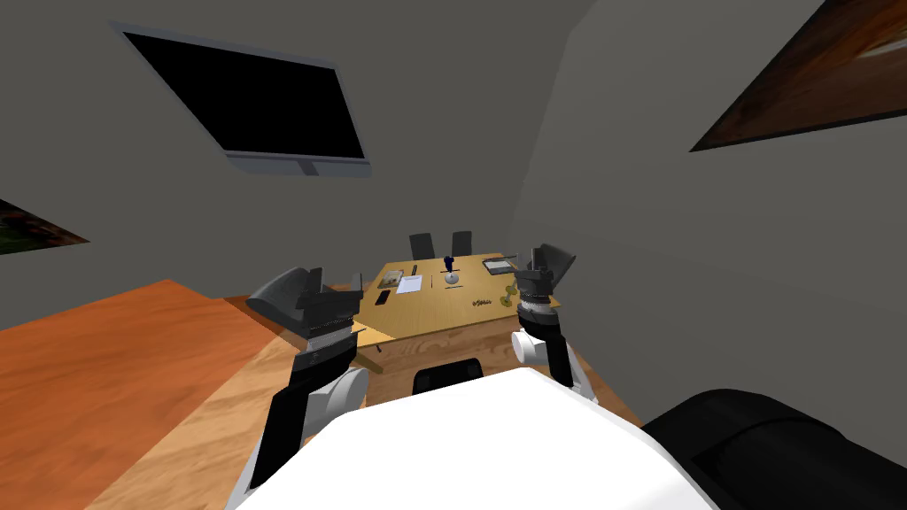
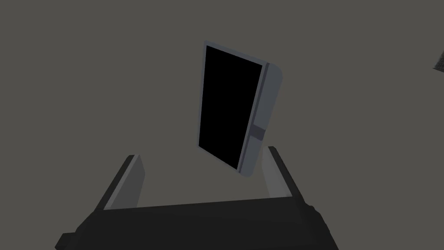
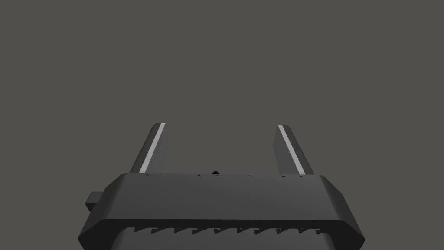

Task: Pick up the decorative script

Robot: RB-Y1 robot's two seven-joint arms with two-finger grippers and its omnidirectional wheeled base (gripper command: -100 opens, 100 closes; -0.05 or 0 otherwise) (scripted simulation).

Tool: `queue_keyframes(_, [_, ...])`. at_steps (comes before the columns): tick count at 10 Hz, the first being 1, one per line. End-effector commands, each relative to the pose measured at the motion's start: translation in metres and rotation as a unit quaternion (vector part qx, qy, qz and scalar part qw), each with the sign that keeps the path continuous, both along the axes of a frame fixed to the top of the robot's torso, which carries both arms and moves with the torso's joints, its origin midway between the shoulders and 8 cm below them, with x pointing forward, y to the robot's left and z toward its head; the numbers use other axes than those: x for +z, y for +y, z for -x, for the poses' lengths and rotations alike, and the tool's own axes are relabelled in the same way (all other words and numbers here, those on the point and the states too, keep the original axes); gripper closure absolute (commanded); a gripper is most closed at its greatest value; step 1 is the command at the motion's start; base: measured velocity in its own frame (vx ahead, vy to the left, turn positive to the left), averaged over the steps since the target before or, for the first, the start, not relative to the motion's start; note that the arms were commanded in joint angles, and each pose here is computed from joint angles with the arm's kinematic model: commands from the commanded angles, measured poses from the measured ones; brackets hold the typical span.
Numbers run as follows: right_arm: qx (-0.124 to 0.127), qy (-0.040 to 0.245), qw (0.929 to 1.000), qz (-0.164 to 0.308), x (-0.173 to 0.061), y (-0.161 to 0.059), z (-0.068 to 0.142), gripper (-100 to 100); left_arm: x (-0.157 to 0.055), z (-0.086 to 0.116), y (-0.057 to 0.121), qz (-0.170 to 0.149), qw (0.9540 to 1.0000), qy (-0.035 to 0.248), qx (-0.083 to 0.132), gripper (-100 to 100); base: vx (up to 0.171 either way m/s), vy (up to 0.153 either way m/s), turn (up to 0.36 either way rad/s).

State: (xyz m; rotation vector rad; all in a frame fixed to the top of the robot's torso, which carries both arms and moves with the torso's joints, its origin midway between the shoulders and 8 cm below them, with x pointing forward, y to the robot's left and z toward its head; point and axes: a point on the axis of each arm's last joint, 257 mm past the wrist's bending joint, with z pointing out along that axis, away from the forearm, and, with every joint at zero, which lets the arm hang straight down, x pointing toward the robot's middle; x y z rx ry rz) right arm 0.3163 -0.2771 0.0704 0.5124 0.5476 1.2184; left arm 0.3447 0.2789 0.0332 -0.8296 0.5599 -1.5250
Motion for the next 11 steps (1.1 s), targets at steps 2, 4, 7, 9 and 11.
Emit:
queue_keyframes(2, [0.015, 0.004, 0.9993, 0.033, -0.002, 0.013, -0.002, -100, 0.000, 0.000, 0.000, 0.000, 1.0000, 0.000, 0.000, 0, -0.036, 0.013, 0.022])
queue_keyframes(4, [0.028, 0.010, 0.9975, 0.065, -0.009, 0.027, -0.005, -100, 0.000, 0.000, 0.000, 0.000, 1.0000, 0.000, 0.000, 0, -0.079, 0.038, 0.047])
queue_keyframes(7, [0.047, 0.029, 0.9920, 0.113, -0.032, 0.051, -0.012, -100, 0.000, 0.000, 0.000, 0.000, 1.0000, 0.000, 0.000, 0, -0.117, 0.059, 0.076])
queue_keyframes(9, [0.062, 0.052, 0.9858, 0.147, -0.059, 0.067, -0.019, -100, 0.000, 0.000, 0.000, 0.000, 1.0000, 0.000, 0.000, 0, -0.151, 0.057, 0.119])
queue_keyframes(11, [0.069, 0.067, 0.9816, 0.165, -0.076, 0.076, -0.023, -100, 0.000, 0.000, 0.000, 0.000, 1.0000, 0.000, 0.000, 0, -0.098, 0.044, 0.077])
